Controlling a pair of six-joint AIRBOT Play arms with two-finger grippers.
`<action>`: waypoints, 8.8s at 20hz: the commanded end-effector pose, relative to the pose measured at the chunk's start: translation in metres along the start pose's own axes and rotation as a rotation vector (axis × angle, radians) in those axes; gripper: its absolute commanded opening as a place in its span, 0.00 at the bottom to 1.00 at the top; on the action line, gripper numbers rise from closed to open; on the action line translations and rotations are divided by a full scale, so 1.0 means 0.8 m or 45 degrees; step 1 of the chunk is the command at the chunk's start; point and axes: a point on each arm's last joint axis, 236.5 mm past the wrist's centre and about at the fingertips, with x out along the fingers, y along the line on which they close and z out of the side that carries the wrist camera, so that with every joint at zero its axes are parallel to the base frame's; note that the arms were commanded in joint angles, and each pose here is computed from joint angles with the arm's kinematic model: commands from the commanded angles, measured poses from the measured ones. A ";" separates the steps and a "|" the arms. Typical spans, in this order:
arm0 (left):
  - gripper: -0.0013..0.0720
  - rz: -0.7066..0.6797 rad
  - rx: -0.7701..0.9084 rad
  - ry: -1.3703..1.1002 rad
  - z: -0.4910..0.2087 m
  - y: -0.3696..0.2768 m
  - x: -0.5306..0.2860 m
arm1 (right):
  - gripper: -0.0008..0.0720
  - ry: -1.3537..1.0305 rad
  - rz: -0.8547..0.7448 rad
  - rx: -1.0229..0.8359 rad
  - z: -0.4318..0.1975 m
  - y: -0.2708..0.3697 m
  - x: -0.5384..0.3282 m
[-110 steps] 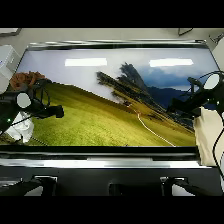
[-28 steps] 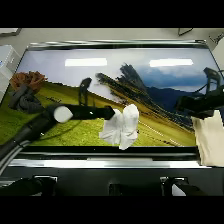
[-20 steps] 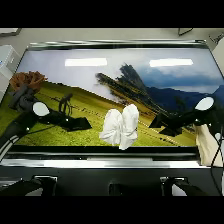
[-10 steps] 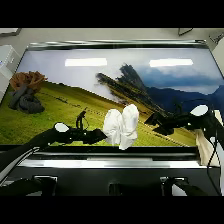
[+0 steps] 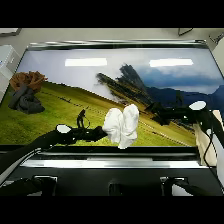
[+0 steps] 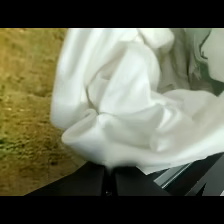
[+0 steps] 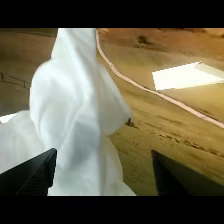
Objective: Fold the clothes and pants, and hang the long-sleeved shirts on hangers.
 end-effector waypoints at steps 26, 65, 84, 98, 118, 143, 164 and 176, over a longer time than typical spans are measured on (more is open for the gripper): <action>0.05 -0.309 0.811 -0.694 0.136 -0.238 -0.336 | 0.06 -0.519 0.100 -0.678 0.126 0.205 -0.172; 0.05 -0.140 0.093 -0.348 0.119 -0.005 -0.238 | 0.94 0.689 -0.692 -0.304 -0.043 -0.083 -0.049; 0.05 -0.144 0.280 -0.346 0.116 -0.022 -0.245 | 0.06 0.367 -0.165 -0.410 -0.161 0.047 0.074; 0.05 -0.254 1.488 -2.067 0.012 -0.503 -0.784 | 0.06 -1.908 -0.106 -1.257 -0.076 0.419 -0.661; 0.05 0.314 0.632 -0.667 0.330 -0.013 -0.279 | 0.06 -0.407 -0.767 -0.487 0.141 0.115 0.015; 0.66 0.299 -0.174 0.248 0.049 0.166 -0.148 | 0.96 0.565 -0.516 -0.040 -0.025 -0.131 -0.022; 0.05 0.142 1.395 -1.374 0.082 -0.413 -0.643 | 0.06 -1.468 -0.256 -1.195 0.041 0.366 -0.505; 0.05 0.161 1.426 -1.794 0.020 -0.458 -0.746 | 0.06 -1.722 -0.047 -1.204 -0.069 0.387 -0.610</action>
